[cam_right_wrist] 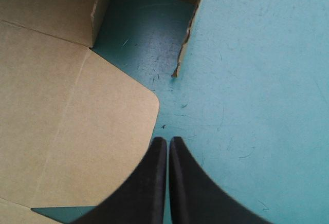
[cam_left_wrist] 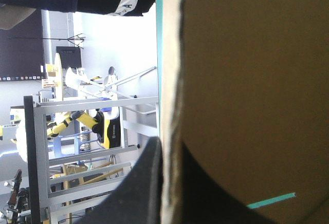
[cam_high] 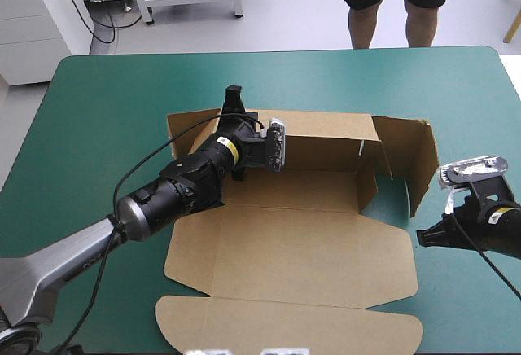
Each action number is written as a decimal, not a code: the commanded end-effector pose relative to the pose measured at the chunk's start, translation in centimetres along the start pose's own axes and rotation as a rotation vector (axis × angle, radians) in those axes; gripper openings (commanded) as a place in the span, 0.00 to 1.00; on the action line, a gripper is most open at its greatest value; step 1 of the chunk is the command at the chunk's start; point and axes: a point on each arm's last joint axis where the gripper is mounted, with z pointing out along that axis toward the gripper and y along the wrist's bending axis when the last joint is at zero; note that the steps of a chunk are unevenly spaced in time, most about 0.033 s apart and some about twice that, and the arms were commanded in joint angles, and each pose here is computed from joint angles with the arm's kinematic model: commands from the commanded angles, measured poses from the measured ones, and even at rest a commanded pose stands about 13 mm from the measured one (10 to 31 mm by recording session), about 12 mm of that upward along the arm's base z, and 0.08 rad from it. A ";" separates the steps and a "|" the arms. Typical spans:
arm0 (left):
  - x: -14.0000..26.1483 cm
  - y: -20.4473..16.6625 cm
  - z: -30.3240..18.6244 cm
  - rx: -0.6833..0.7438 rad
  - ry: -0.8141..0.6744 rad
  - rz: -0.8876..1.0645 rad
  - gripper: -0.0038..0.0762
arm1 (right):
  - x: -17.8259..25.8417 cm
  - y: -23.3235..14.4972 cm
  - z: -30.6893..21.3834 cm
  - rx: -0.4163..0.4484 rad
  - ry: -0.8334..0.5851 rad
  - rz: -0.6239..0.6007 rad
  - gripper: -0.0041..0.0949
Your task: Fold the box
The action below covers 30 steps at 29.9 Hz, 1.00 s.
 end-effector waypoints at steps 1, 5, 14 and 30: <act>-0.6 1.2 -1.1 -0.063 -0.035 -0.042 0.04 | -0.7 -0.1 -0.7 0.012 -0.060 0.007 0.04; -0.6 -0.2 -0.8 -0.084 -0.007 0.019 0.04 | -0.6 -0.1 -0.7 0.009 -0.049 0.007 0.04; -1.2 -3.8 -0.8 -0.151 0.037 0.044 0.04 | -0.6 -0.1 -0.7 0.010 -0.048 0.006 0.04; -1.1 -3.9 -0.7 -0.149 0.040 0.046 0.04 | -1.0 0.0 -0.7 -0.007 -0.100 0.176 0.43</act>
